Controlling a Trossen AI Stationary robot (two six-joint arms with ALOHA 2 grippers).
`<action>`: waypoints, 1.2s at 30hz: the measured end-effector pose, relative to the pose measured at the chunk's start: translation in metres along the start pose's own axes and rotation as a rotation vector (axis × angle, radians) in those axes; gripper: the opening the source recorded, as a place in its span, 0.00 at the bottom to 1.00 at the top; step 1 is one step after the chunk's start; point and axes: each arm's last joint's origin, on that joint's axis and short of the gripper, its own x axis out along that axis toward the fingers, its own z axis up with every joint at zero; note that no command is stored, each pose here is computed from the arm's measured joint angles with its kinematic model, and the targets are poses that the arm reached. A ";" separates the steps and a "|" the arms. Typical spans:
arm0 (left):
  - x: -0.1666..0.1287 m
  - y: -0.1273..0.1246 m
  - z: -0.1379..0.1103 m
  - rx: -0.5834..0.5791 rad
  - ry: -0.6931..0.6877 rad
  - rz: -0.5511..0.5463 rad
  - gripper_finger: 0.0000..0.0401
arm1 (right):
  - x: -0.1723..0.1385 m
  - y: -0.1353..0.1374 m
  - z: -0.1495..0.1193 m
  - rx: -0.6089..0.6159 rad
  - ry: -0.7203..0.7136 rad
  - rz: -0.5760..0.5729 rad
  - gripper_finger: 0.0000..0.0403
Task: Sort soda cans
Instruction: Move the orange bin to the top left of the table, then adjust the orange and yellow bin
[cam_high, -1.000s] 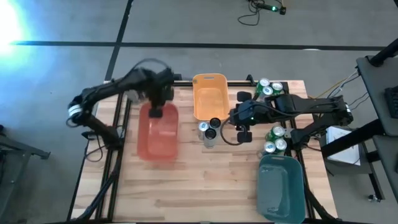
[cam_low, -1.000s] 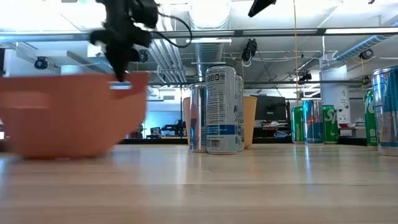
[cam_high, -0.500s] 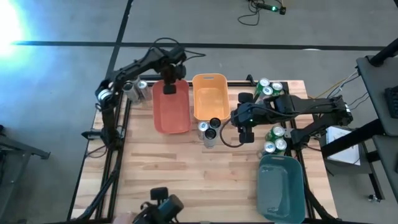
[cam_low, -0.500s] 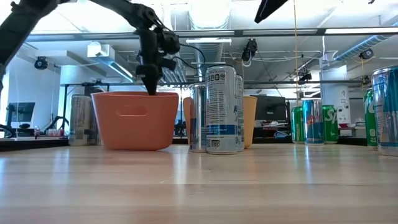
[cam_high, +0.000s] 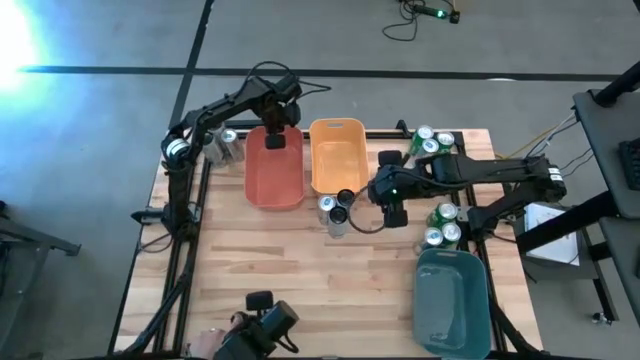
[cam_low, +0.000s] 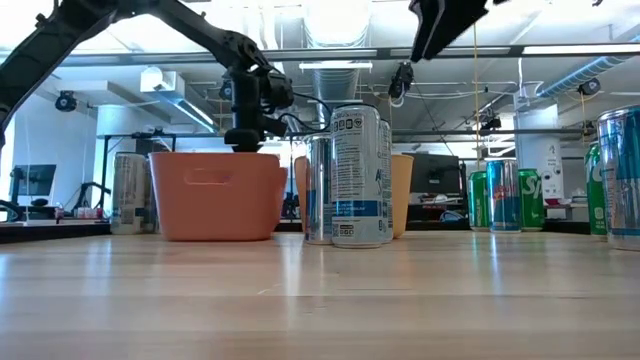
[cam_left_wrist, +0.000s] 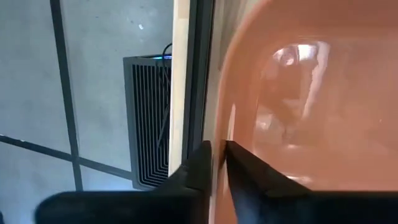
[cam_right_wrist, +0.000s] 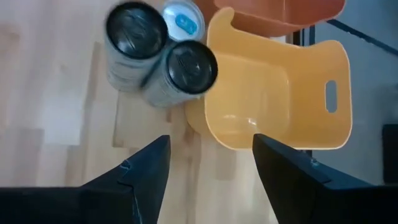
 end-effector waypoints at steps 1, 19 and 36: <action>-0.001 0.001 0.000 -0.003 -0.005 0.005 0.15 | 0.004 -0.004 -0.001 -0.003 0.007 -0.004 0.58; -0.138 -0.079 -0.057 -0.171 -0.394 -0.281 0.47 | 0.101 -0.040 -0.005 -0.123 0.087 0.189 0.55; -0.091 -0.186 -0.118 -0.186 -0.409 -0.435 0.56 | 0.149 -0.041 -0.013 -0.009 0.214 0.252 0.24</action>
